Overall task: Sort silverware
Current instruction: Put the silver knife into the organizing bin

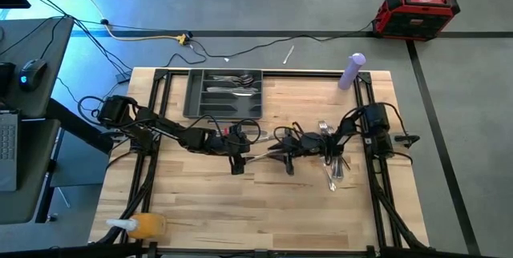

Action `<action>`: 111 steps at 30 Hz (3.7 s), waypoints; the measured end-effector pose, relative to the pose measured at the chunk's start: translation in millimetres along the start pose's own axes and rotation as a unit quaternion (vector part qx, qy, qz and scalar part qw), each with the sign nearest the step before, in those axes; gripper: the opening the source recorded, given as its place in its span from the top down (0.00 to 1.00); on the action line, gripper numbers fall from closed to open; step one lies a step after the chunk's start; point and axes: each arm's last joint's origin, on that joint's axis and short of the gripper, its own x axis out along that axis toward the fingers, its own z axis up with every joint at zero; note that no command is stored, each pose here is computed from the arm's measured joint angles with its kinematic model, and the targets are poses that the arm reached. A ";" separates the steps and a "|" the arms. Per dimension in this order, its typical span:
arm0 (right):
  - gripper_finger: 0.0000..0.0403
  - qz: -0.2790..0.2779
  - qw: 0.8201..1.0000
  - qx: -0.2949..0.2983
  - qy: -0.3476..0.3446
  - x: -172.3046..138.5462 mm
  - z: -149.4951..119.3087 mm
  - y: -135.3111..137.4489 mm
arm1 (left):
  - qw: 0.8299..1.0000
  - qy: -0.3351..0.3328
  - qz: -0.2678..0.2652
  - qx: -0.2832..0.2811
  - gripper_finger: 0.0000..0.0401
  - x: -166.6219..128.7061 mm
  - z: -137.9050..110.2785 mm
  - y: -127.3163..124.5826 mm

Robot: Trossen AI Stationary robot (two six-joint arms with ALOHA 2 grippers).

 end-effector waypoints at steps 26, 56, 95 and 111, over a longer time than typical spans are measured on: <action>0.57 0.113 0.991 -0.042 0.055 57.2 -18.4 -8.4 | 1.000 0.000 -0.006 -0.001 0.40 0.0 0.0 -0.5; 0.48 0.046 0.995 -0.058 0.071 58.1 -2.9 31.3 | 1.000 0.001 -0.014 -0.009 0.40 -0.1 -0.1 -1.1; 0.95 0.007 0.989 -0.090 0.116 65.6 34.7 18.9 | 1.000 -0.005 -0.002 -0.014 0.40 -9.4 5.0 1.6; 0.95 0.012 0.991 -0.088 0.100 60.8 47.7 16.8 | 0.993 0.046 -0.066 0.089 0.40 -8.6 -7.3 -8.0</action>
